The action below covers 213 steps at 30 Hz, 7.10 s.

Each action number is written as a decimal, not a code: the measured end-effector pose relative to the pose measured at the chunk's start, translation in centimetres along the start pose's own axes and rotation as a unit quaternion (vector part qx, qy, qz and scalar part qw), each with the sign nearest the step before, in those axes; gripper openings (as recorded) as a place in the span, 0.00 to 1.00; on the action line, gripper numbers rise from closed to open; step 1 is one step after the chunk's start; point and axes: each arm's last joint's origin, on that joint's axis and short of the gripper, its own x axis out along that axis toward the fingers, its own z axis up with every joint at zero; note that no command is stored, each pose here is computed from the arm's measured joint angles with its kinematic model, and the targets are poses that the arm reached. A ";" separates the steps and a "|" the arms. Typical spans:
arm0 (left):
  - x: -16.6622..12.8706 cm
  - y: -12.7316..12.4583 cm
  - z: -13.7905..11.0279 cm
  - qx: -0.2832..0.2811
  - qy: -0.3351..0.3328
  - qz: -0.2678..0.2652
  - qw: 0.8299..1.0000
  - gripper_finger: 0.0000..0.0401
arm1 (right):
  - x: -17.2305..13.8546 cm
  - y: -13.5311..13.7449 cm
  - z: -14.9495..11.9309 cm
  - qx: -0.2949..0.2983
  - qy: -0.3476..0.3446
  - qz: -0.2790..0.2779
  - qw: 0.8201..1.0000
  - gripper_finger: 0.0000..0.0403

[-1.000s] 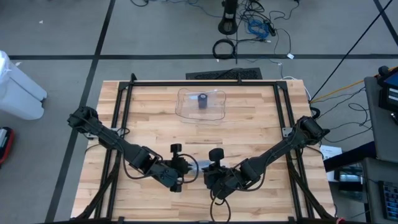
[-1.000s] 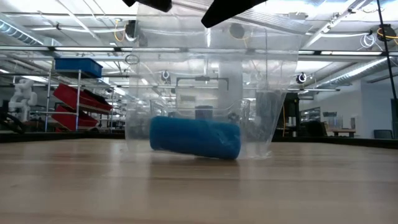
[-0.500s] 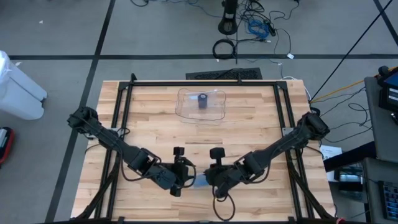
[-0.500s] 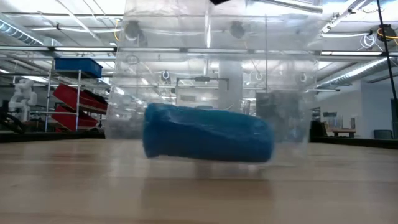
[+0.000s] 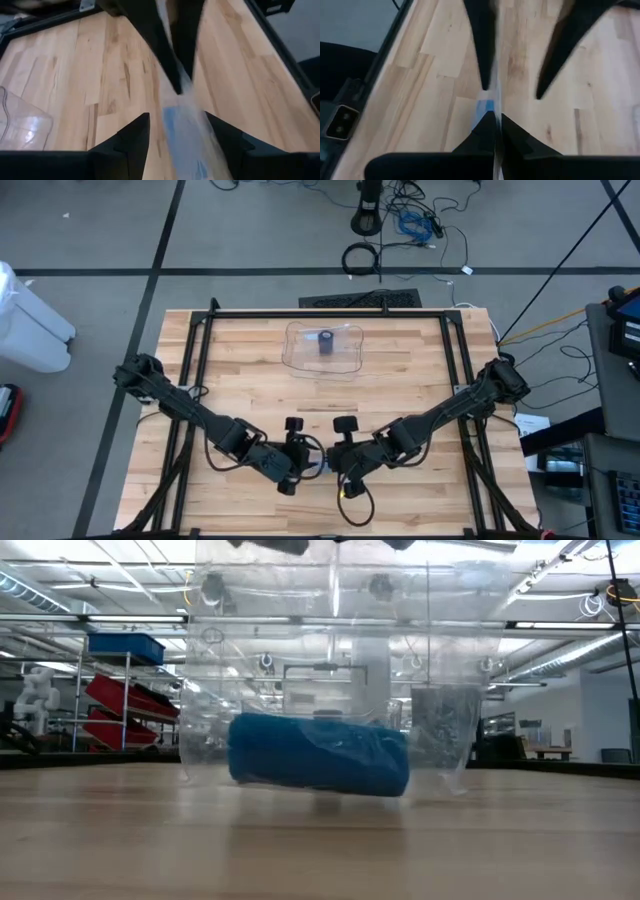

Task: Roll bandage
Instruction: Close the transparent zip bag

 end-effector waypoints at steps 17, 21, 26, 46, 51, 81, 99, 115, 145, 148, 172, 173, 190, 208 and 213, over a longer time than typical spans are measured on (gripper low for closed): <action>0.0 0.0 0.4 0.002 -0.015 -0.020 1.000 0.20 | 0.0 0.0 0.1 0.015 -0.002 0.015 1.000 0.00; 0.0 -0.1 0.4 0.009 -0.014 -0.039 0.999 0.06 | 0.0 0.0 0.1 0.016 0.000 0.016 1.000 0.00; 0.0 -0.3 0.3 0.011 -0.012 -0.066 0.998 0.01 | 0.1 0.0 0.1 0.017 0.000 0.026 1.000 0.00; 0.3 0.3 0.3 -0.040 -0.003 -0.061 0.997 0.00 | 1.2 0.7 0.0 -0.066 -0.020 -0.027 0.997 0.38; 0.3 0.3 0.3 -0.065 -0.002 -0.061 0.996 0.00 | 0.8 1.7 -0.2 -0.109 -0.026 -0.066 0.992 0.27; 0.3 0.5 0.3 -0.081 -0.002 -0.059 0.995 0.00 | 0.5 2.6 -0.7 -0.143 -0.021 -0.106 0.984 0.12; 0.4 0.6 0.4 -0.083 -0.003 -0.060 0.995 0.00 | 0.3 2.9 -1.1 -0.086 -0.015 -0.116 0.989 0.00; 0.4 0.5 0.1 -0.087 0.012 -0.072 0.994 0.00 | -1.2 4.4 -2.8 -0.054 0.024 -0.128 0.990 0.00; 0.3 0.4 0.0 -0.087 0.018 -0.073 0.993 0.00 | -5.1 6.0 -5.7 0.023 0.094 -0.145 0.985 0.00; 0.3 0.4 0.0 -0.087 0.018 -0.073 0.993 0.00 | -5.4 6.2 -5.8 0.027 0.093 -0.139 0.986 0.00; 0.2 0.1 -0.2 -0.083 0.022 -0.077 0.993 0.00 | -8.3 7.2 -6.8 0.044 0.126 -0.097 0.986 0.01; 0.2 0.1 -0.2 -0.083 0.022 -0.078 0.993 0.00 | -8.4 7.4 -6.7 0.039 0.119 -0.091 0.988 0.02; 0.2 0.2 0.2 -0.088 0.005 -0.074 0.993 0.00 | -6.2 6.5 -2.4 -0.098 -0.035 -0.111 0.988 0.60; 0.2 0.3 0.3 -0.104 0.000 -0.066 0.992 0.00 | -1.3 6.2 -3.2 -0.110 0.002 -0.152 0.982 0.31; 0.3 0.3 0.3 -0.105 0.000 -0.066 0.992 0.00 | -1.0 5.8 -3.2 -0.110 0.004 -0.157 0.981 0.22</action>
